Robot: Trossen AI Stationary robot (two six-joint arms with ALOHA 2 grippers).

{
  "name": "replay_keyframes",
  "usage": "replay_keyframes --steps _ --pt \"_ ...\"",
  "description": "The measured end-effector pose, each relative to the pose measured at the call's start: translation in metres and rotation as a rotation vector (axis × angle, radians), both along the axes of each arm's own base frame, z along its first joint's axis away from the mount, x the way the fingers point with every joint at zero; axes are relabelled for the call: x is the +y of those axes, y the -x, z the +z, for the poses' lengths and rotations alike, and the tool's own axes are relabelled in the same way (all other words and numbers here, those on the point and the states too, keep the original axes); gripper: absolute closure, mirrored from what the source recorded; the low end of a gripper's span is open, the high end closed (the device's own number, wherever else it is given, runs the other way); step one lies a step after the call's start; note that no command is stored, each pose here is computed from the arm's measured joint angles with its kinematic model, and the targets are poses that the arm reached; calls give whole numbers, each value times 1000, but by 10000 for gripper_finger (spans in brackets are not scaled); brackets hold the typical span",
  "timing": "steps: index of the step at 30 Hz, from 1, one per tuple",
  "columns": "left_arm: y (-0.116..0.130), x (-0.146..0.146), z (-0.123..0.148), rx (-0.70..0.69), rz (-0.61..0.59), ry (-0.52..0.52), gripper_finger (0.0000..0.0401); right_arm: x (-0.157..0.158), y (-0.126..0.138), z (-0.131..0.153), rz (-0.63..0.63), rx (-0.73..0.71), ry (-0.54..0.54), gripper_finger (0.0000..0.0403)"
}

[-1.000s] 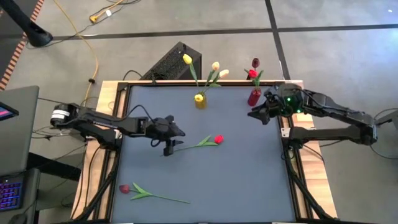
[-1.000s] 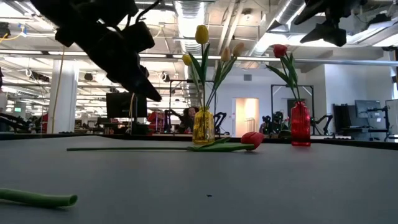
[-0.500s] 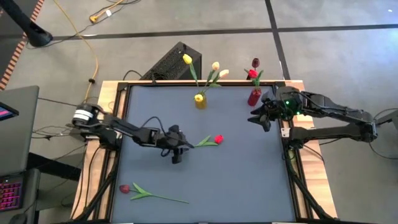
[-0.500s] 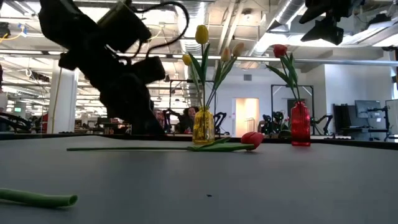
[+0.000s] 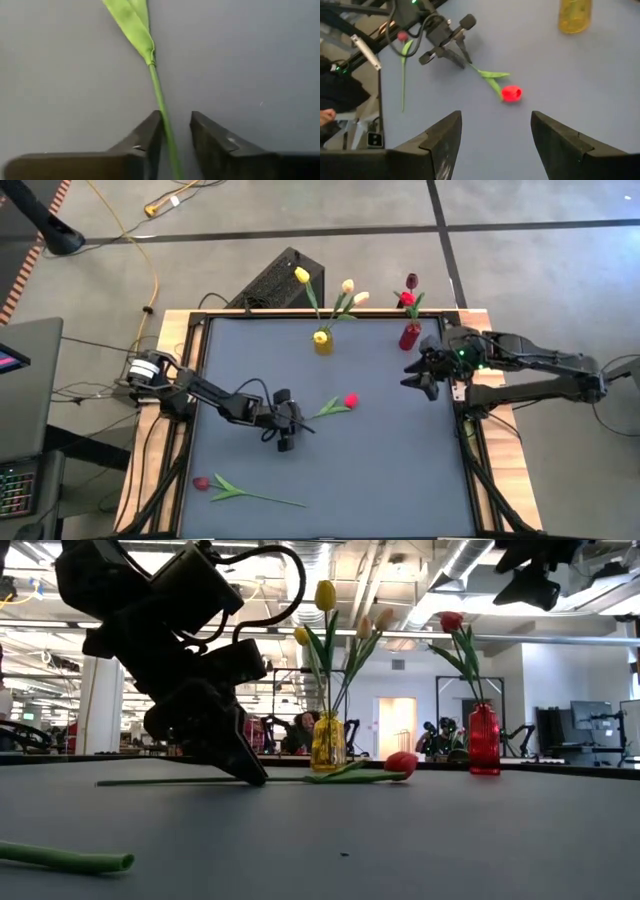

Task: Sort flowers into vase by color
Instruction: Put the red flower into the red vase

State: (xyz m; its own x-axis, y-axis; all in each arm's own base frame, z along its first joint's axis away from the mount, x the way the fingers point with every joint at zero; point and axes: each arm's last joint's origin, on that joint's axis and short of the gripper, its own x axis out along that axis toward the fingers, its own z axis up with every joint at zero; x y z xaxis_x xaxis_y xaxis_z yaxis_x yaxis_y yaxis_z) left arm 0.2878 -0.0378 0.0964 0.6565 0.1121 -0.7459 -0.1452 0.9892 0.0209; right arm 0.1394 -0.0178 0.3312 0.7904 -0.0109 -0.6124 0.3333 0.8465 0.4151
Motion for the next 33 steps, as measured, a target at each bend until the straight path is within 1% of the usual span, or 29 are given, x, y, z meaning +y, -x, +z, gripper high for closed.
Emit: replay_keyframes --steps 3,4,7,11,13,16,19,22,25,29,33 --pt "-3 3 2 -11 14 21 375 4 -1 0 27 -2 0 139" --pt "-4 4 3 -12 17 28 388 5 -1 0 31 -3 -4 139" --pt "-11 6 9 -16 -4 30 394 7 -1 0 26 -4 -31 139" --pt "-27 10 26 -10 -87 -48 399 10 -1 0 28 -3 -53 139" --pt "-35 14 42 -31 -123 -94 400 11 -1 0 24 -4 -72 139" --pt "-46 24 69 -75 -144 -150 401 14 -2 0 2 -2 -113 139" --pt "-45 37 97 -100 -138 -188 401 18 -3 1 -41 -6 -143 139" --pt "-35 49 130 -196 -127 -229 401 24 -4 3 -73 -29 -179 139" --pt "-24 58 154 -271 -113 -261 401 31 -6 7 -61 -78 -199 139" --pt "-11 63 183 -404 -99 -273 401 40 -10 12 -39 -142 -183 139" --pt "-6 61 201 -524 -116 -233 401 44 -14 13 -65 -178 -149 139"
